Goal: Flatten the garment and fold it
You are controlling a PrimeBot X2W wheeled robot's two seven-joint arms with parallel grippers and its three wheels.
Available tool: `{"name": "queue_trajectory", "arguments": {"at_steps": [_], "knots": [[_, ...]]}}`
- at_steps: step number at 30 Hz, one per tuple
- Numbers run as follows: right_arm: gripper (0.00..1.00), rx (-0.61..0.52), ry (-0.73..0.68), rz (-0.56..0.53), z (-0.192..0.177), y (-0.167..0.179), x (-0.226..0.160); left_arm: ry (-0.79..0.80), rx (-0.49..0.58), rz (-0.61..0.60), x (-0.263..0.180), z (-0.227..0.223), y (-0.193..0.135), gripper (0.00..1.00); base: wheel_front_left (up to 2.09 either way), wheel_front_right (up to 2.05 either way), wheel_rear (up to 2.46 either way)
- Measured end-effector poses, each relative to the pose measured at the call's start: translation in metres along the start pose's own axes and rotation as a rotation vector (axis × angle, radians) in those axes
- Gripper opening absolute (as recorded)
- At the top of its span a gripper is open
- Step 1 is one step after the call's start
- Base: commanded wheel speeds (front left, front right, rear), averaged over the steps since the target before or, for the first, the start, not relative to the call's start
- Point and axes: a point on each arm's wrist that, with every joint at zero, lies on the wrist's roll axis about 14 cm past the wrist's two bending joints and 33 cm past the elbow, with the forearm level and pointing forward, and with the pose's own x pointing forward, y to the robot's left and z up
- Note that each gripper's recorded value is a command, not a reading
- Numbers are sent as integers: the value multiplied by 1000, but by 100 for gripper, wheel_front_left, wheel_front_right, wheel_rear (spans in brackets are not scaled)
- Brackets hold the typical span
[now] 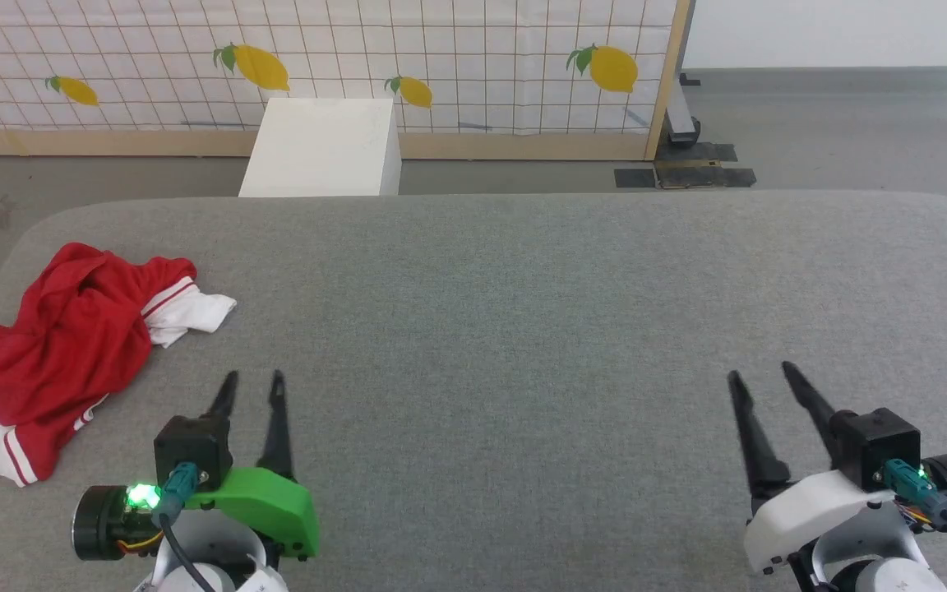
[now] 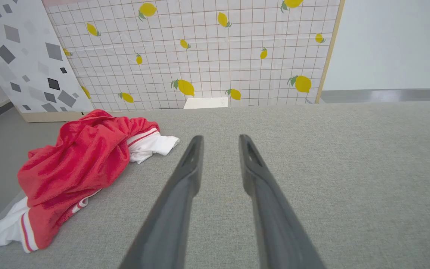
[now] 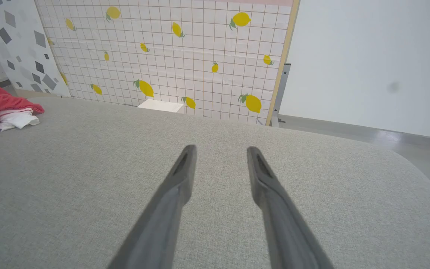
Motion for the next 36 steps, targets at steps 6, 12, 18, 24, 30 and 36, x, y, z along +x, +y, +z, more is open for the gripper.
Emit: {"name": "queue_trajectory", "arguments": {"at_steps": [6,12,18,24,30,36], "knots": [[100,3,2,0,-1,0,1,3,-2,-4,-1,-2,-1,100,0,0,0],[100,6,-2,11,-1,3,3,4,-9,18,-3,-4,3,100,0,0,0],[100,13,-7,35,-1,11,8,1,-11,48,-8,-5,11,100,0,0,0],[100,20,-9,69,-2,22,14,-1,-15,92,-15,-7,23,100,0,0,0],[100,26,-12,112,-2,36,21,-5,-21,141,-24,-8,37,100,0,0,0],[100,35,-16,162,-2,53,29,-10,-23,199,-36,-9,54,100,0,0,0]]}}
